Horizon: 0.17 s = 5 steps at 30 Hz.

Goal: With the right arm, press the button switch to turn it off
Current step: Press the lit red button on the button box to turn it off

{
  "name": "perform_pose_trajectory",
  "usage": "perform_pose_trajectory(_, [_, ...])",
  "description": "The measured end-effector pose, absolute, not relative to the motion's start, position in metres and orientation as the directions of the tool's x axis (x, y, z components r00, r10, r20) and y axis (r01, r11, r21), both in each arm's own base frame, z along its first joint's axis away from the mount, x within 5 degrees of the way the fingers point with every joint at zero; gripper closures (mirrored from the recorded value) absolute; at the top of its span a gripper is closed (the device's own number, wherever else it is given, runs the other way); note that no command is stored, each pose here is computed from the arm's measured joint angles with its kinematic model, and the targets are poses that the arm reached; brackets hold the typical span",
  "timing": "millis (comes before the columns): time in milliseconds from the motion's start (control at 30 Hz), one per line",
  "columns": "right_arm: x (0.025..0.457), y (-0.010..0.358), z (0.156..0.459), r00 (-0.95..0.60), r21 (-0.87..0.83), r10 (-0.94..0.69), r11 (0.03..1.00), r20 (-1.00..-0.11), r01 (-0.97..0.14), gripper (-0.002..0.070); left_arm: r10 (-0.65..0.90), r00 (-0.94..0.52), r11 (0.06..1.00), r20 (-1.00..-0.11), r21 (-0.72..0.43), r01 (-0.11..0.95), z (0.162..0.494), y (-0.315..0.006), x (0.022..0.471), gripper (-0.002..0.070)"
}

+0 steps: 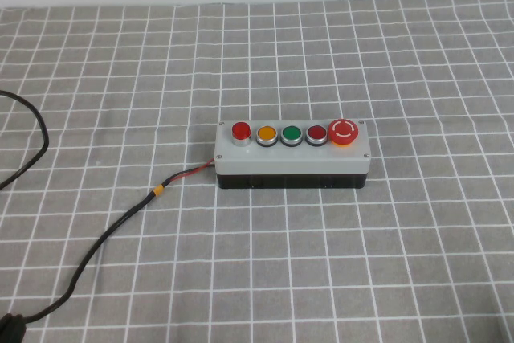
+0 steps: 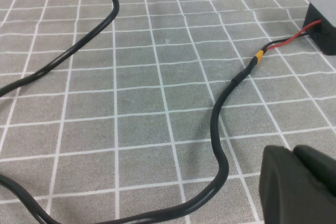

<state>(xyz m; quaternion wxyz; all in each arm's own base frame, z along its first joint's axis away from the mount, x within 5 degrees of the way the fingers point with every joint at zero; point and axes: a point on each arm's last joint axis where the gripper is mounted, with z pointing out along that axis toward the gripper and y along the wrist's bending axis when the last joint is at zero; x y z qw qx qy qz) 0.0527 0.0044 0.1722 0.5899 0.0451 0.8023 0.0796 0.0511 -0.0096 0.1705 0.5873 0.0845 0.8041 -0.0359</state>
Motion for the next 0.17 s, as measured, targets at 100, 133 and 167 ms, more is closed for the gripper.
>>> perform_pose_trajectory(100, [0.0527,0.0044,0.1722,-0.3,0.181,0.166,0.983,-0.939,-0.022,0.0692,0.094,-0.296,0.983,-0.951,0.042,0.178,0.1705,-0.0096,0.0511,0.0678])
perform_pose_trajectory(133, [0.0527,0.0044,0.1722,-0.3,0.181,0.166,0.983,-0.939,-0.022,0.0692,0.094,-0.296,0.983,-0.951,0.042,0.178,0.1705,-0.0096,0.0511,0.0678])
perform_pose_trajectory(167, [0.0527,0.0044,0.1722,-0.3,0.181,0.166,0.983,-0.939,-0.022,0.0692,0.094,-0.296,0.983,-0.951,0.042,0.178,0.1705,-0.0096,0.0511,0.0678])
